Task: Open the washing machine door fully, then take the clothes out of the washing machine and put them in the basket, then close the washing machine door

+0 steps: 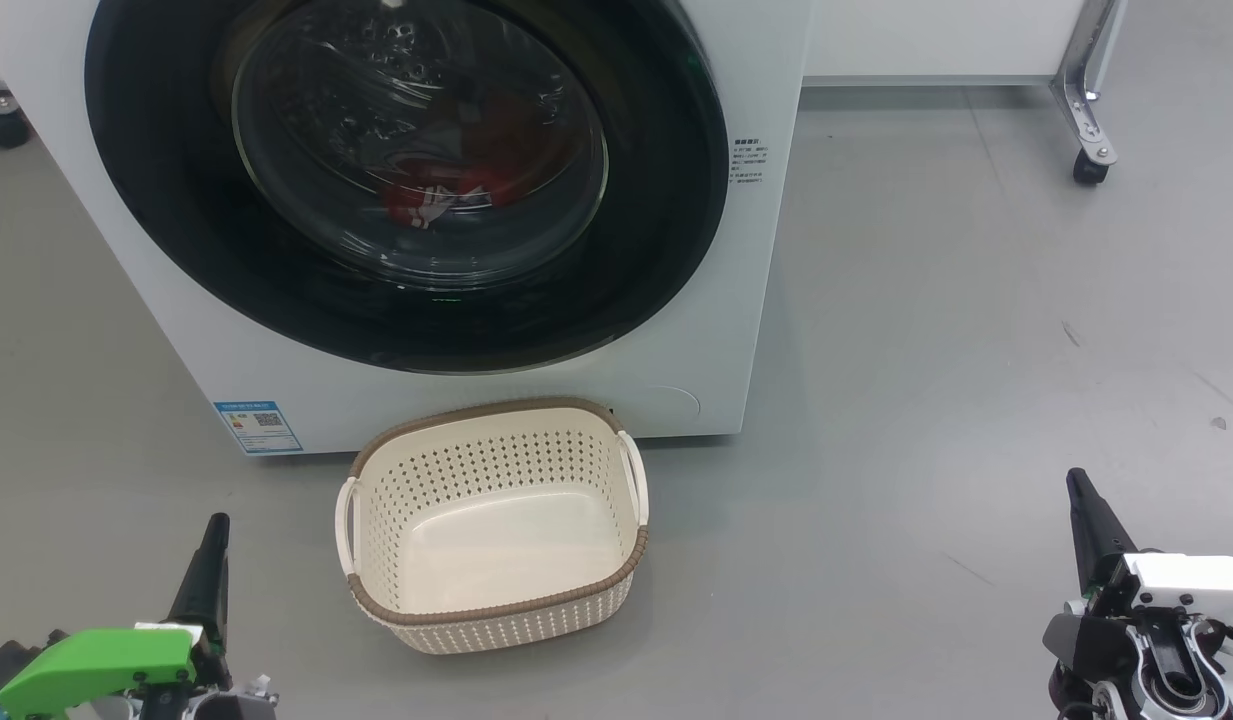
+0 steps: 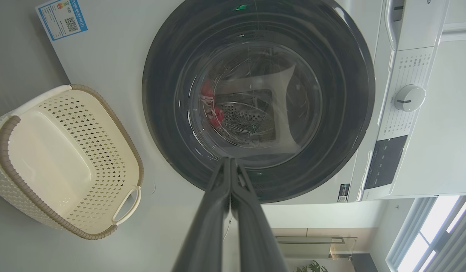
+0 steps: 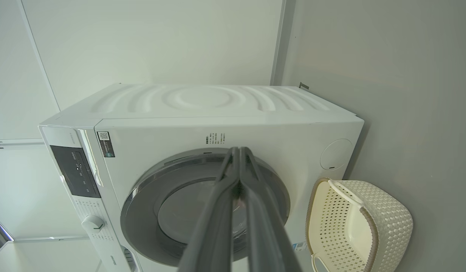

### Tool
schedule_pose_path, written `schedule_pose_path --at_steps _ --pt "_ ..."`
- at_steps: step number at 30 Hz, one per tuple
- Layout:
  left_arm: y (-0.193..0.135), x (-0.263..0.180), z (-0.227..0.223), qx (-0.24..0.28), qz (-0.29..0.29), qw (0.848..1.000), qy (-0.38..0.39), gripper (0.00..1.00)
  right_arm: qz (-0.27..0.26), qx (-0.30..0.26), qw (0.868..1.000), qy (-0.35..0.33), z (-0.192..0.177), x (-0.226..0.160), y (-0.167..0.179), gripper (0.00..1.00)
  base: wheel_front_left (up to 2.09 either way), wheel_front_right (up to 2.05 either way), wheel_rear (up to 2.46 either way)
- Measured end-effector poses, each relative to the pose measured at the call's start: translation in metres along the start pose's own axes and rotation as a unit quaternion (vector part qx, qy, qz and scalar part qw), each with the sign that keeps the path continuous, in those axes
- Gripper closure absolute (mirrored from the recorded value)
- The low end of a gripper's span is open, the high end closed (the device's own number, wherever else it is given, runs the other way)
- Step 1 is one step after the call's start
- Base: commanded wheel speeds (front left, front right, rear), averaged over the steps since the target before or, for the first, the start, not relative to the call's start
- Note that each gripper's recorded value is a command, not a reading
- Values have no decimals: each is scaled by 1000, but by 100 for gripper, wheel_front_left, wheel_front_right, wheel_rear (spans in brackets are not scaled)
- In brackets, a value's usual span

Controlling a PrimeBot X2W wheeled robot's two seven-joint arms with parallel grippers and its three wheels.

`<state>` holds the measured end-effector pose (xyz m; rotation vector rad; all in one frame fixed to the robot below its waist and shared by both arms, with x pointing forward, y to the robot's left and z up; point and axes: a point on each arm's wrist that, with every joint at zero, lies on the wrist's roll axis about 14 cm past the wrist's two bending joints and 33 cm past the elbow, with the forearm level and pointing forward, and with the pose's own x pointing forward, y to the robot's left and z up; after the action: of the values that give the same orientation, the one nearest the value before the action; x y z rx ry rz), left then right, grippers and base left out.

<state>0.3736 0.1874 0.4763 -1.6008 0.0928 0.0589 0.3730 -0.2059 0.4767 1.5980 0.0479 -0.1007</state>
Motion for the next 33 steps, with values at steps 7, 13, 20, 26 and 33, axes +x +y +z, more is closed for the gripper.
schedule_pose_path --at_steps 7,13,20,26,33 --pt "0 0 0 0 0 1000 0 100 0 0 1000 0 0 0 0 100 0 0 0" --pt "0 0 0 0 0 1000 0 100 0 0 1000 0 0 0 0 100 0 0 0" --pt "0 0 0 0 0 1000 0 100 0 0 1000 0 0 0 0 100 0 0 0" --pt "7 -2 -1 -3 11 1000 -1 0 -10 3 1000 -1 -1 -2 -7 0 0 0 0" --pt "37 -16 -7 -17 54 998 -2 0 -58 17 998 -4 -6 -19 -40 0 0 0 0"
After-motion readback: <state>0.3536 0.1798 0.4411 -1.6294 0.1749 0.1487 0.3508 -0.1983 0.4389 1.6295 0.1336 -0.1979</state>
